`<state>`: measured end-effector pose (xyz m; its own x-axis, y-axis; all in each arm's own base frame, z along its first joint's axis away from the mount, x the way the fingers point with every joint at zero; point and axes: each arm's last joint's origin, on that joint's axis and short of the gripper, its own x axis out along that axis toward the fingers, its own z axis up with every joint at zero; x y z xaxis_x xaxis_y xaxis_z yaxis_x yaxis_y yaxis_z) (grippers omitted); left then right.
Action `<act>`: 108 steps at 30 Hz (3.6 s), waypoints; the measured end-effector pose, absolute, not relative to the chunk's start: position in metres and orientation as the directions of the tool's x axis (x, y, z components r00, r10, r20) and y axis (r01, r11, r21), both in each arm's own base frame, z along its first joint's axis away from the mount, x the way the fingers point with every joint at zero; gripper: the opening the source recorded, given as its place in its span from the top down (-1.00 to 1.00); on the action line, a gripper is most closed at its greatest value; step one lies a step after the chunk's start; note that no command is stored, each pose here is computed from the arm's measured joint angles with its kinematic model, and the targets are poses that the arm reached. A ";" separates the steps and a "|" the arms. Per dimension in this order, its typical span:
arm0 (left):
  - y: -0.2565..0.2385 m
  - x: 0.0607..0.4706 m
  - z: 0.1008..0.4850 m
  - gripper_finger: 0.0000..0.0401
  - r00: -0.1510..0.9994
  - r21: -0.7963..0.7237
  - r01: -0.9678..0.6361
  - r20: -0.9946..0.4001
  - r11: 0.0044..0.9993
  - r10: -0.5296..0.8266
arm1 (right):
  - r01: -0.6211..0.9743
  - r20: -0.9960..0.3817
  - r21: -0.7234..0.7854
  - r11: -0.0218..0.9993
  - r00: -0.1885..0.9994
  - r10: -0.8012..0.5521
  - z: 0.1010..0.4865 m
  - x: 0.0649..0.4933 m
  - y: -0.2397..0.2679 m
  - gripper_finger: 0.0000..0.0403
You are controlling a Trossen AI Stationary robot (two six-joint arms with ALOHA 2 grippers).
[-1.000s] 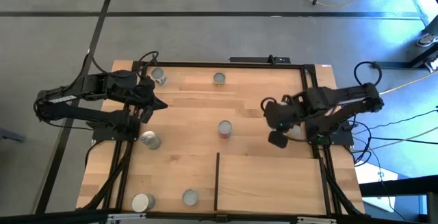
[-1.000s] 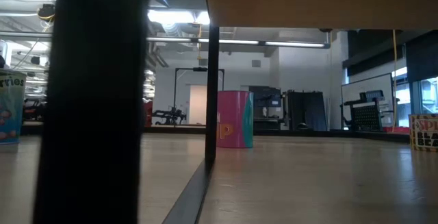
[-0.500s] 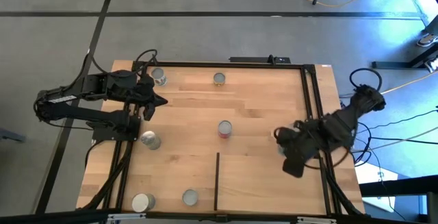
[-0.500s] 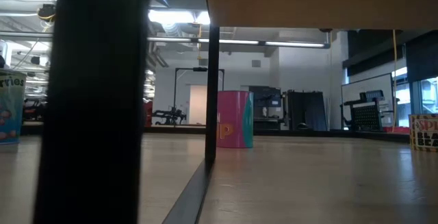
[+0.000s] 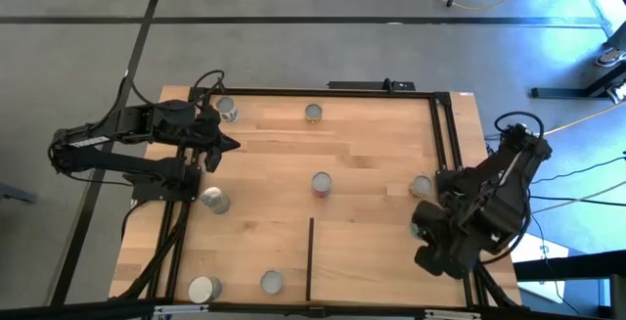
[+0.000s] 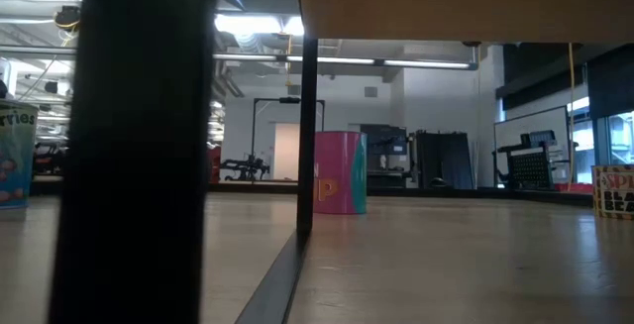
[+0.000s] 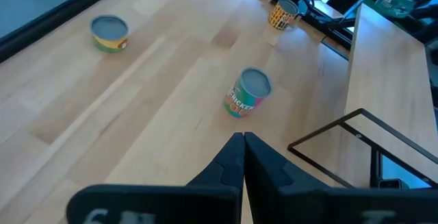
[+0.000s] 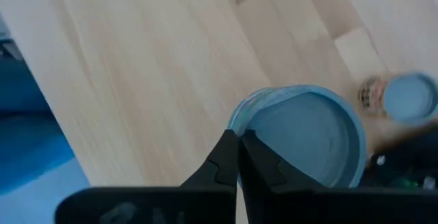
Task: Pick and place cans onto a shelf
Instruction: Put the canned tuna on the shelf
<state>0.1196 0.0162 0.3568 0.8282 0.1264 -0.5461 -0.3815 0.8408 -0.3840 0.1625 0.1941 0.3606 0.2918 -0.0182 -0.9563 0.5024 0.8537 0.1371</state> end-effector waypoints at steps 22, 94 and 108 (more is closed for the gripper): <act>0.017 0.120 0.357 1.00 0.824 -0.373 -0.402 -0.546 0.836 0.153 | 0.753 -0.986 0.006 0.658 0.116 -0.124 0.312 0.157 0.235 0.98; 0.017 0.119 0.357 1.00 0.824 -0.369 -0.400 -0.546 0.839 0.152 | 0.705 -0.998 0.031 0.709 -0.015 0.058 0.312 0.181 0.239 0.54; 0.017 0.119 0.357 1.00 0.824 -0.370 -0.399 -0.546 0.839 0.152 | 0.671 -0.987 0.121 0.732 0.159 0.017 0.357 0.181 0.229 0.54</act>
